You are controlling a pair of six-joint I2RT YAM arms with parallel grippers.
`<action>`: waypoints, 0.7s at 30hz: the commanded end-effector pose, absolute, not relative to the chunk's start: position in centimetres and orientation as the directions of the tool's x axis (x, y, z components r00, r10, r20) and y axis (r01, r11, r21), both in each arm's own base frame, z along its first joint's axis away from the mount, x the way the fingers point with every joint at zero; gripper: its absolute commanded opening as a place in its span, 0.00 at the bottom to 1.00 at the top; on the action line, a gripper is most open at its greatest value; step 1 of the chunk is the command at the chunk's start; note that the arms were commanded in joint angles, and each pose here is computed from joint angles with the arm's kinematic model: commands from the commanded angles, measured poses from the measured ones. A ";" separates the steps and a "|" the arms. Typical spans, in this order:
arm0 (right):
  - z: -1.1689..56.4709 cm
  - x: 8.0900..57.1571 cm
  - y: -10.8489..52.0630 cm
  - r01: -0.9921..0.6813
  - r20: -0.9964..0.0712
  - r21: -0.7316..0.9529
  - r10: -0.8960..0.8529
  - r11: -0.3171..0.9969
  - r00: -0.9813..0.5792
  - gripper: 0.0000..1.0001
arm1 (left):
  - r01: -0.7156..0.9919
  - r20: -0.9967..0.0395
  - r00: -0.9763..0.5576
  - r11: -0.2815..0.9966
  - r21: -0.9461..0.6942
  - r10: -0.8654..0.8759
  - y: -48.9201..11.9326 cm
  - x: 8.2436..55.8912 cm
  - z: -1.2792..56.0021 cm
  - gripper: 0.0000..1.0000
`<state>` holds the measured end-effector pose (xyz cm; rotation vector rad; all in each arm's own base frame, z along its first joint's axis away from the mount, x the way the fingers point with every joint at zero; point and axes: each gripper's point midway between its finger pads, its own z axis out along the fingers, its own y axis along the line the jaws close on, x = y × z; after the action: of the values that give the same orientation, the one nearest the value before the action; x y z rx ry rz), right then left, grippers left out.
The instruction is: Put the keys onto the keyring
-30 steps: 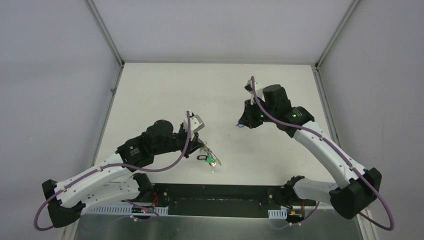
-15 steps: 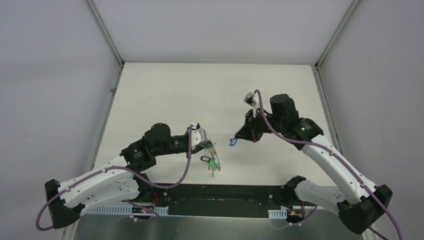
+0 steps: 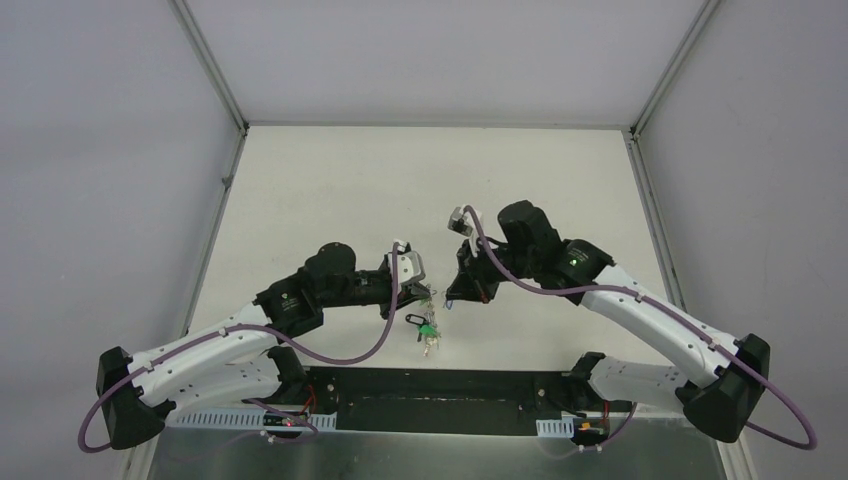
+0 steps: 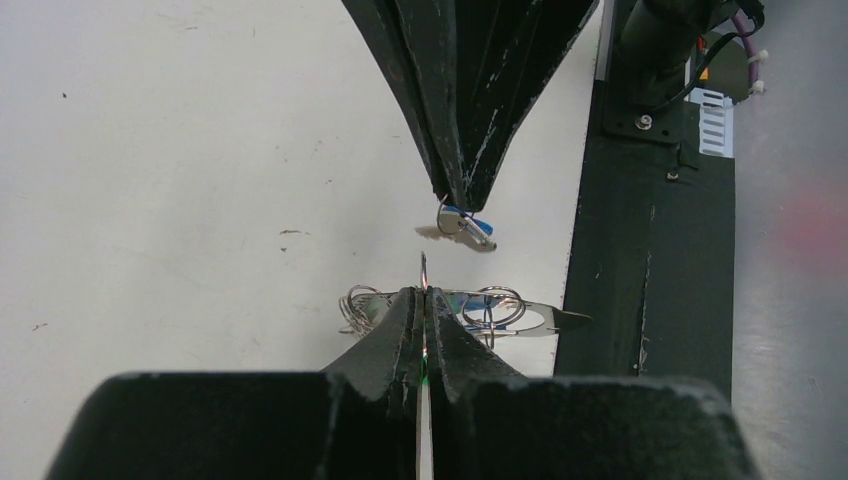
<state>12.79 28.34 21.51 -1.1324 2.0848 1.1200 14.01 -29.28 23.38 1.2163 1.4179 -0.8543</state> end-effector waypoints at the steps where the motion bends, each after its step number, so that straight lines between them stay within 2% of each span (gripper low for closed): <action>1: 23.7 13.1 29.6 -0.892 -0.793 0.361 -0.414 0.271 -0.446 0.00 | 0.968 -0.989 0.101 0.221 0.122 0.105 -30.2 13.9 28.4 0.00; 13: 25.2 12.8 31.3 -0.904 -0.821 0.362 -0.382 0.227 -0.424 0.00 | 0.974 -0.992 0.075 0.205 0.095 0.105 -30.3 13.5 28.1 0.00; 21: 24.8 13.7 31.5 -0.889 -0.812 0.348 -0.378 0.298 -0.444 0.00 | 0.975 -0.992 0.065 0.205 0.086 0.103 -30.3 13.3 28.0 0.00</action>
<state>12.31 30.49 22.58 -1.1867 2.0302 1.1151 13.66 -29.60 24.18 1.1979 1.4255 -0.8996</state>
